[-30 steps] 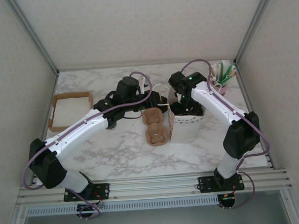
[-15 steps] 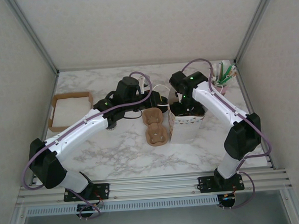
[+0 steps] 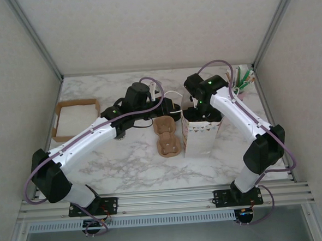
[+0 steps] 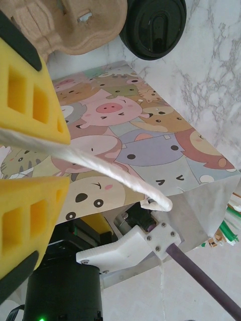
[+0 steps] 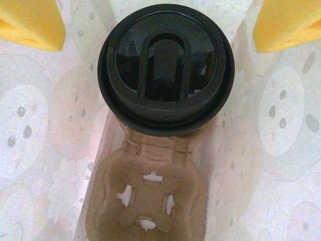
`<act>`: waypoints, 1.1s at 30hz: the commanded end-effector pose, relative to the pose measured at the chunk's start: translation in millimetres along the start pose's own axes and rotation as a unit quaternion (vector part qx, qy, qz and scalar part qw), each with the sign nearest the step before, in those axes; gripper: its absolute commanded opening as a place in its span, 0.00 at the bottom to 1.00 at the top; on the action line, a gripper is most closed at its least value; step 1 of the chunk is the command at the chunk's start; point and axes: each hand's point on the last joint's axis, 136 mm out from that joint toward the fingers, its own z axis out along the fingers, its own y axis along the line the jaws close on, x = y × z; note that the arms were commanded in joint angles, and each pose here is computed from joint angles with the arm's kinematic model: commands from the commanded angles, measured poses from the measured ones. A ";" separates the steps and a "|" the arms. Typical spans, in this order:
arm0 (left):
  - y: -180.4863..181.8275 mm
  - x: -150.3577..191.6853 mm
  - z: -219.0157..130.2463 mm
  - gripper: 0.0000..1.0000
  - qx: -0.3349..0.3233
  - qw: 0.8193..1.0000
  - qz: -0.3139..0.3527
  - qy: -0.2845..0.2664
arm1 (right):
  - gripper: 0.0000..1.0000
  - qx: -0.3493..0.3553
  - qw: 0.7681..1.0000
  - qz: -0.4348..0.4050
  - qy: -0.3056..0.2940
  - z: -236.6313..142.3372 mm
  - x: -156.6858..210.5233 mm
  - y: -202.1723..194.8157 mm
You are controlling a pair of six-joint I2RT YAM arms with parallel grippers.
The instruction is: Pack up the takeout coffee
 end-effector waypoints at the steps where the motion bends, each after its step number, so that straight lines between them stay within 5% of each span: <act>1: -7.6 -9.4 -4.8 0.24 0.005 1.000 0.001 -0.013 | 0.97 -0.005 1.000 0.006 -0.008 -12.3 4.7 1.0; 33: -11.5 -3.0 -3.8 0.25 0.013 1.000 0.007 -0.004 | 0.99 0.002 0.999 0.016 0.032 11.1 0.4 2.7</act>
